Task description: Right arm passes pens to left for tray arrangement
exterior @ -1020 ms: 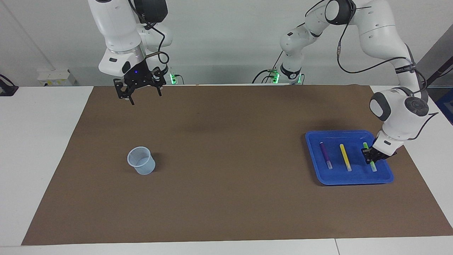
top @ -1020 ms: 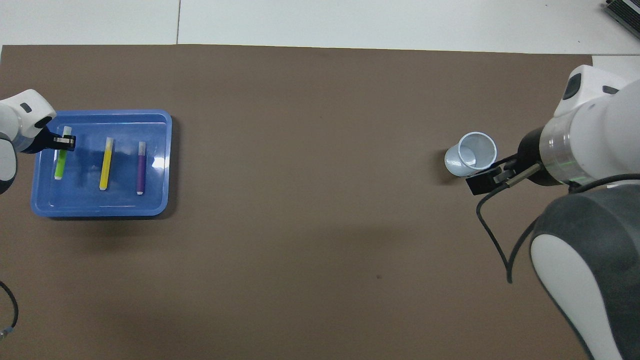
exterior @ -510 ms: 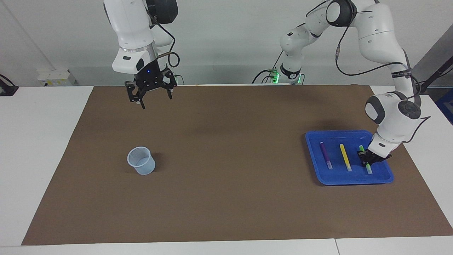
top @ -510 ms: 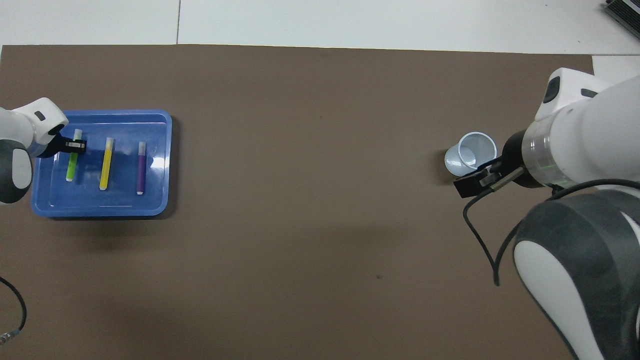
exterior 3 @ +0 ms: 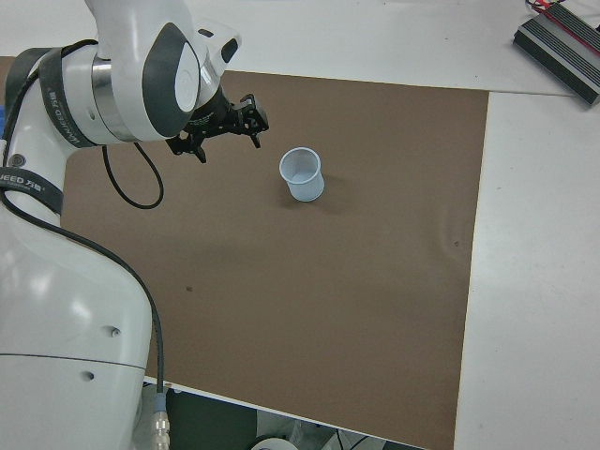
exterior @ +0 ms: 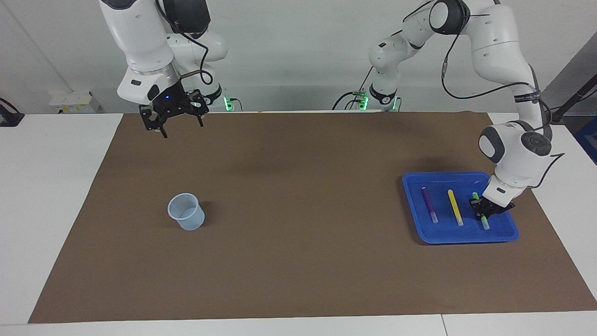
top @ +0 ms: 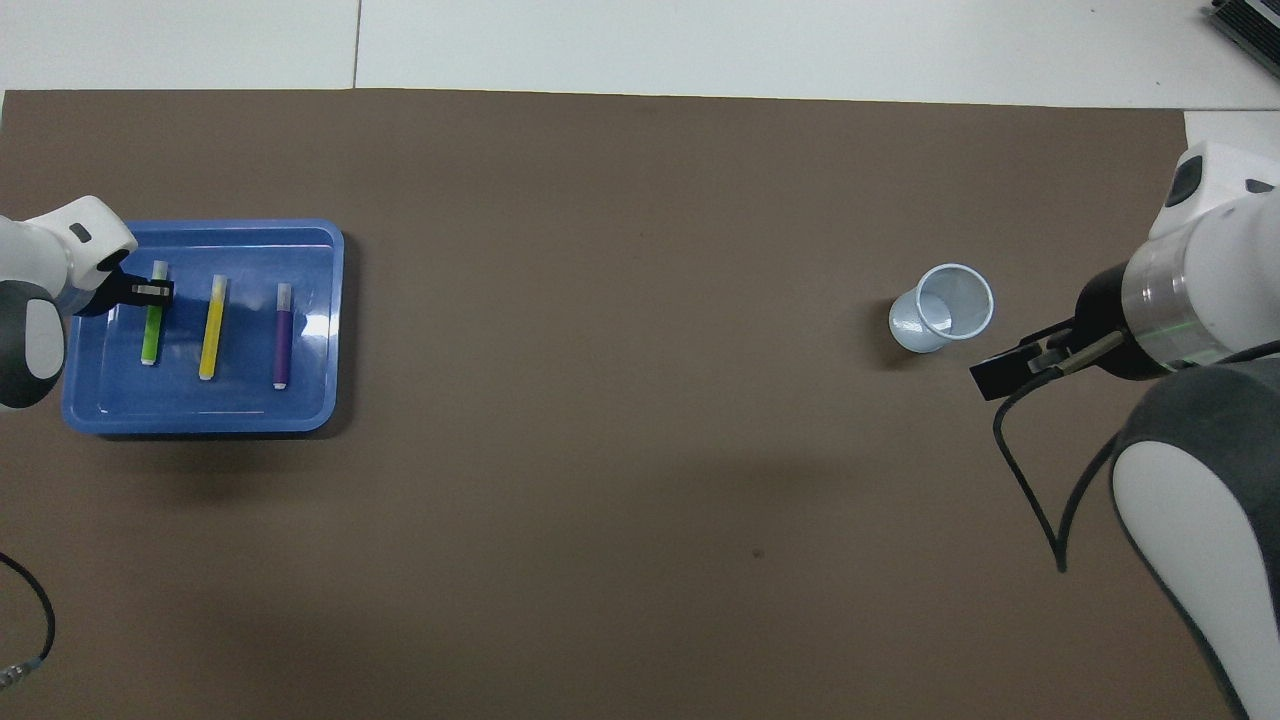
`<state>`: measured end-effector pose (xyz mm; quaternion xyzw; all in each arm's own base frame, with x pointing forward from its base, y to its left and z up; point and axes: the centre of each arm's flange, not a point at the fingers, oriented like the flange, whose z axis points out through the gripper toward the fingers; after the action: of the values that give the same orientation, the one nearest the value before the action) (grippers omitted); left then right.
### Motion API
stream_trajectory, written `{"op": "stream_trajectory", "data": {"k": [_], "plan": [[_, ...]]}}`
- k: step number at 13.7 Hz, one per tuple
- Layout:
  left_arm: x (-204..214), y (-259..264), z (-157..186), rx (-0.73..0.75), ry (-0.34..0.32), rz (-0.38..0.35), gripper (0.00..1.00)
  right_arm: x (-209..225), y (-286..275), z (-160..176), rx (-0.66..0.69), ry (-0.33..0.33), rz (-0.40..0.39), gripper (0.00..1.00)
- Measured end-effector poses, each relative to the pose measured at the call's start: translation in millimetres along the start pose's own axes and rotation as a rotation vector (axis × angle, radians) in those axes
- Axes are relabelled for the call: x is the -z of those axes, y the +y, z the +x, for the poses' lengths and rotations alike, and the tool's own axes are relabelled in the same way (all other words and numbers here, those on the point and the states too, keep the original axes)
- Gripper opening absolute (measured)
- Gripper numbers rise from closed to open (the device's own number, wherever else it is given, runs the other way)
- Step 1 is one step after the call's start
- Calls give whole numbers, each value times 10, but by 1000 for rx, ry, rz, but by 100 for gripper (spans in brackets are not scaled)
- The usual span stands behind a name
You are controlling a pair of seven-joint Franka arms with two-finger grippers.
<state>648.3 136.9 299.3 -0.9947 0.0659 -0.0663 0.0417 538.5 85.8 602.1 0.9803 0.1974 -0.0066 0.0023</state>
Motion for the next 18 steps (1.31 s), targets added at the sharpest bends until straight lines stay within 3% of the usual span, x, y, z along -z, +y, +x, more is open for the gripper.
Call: {"op": "stream_trajectory", "data": {"k": [4, 6, 11, 18], "plan": [[-21, 0, -12, 0, -4, -2, 82, 0, 6, -1, -1, 0, 0, 100], [2, 13, 3, -2, -1, -2, 100, -3, 29, -7, -5, 0, 0, 100], [422, 162, 119, -29, 8, 12, 100, -3, 88, -22, -18, 0, 1, 100], [1859, 875, 280, 56, -98, -18, 100, -8, 286, -71, -56, 3, 1, 100]]}}
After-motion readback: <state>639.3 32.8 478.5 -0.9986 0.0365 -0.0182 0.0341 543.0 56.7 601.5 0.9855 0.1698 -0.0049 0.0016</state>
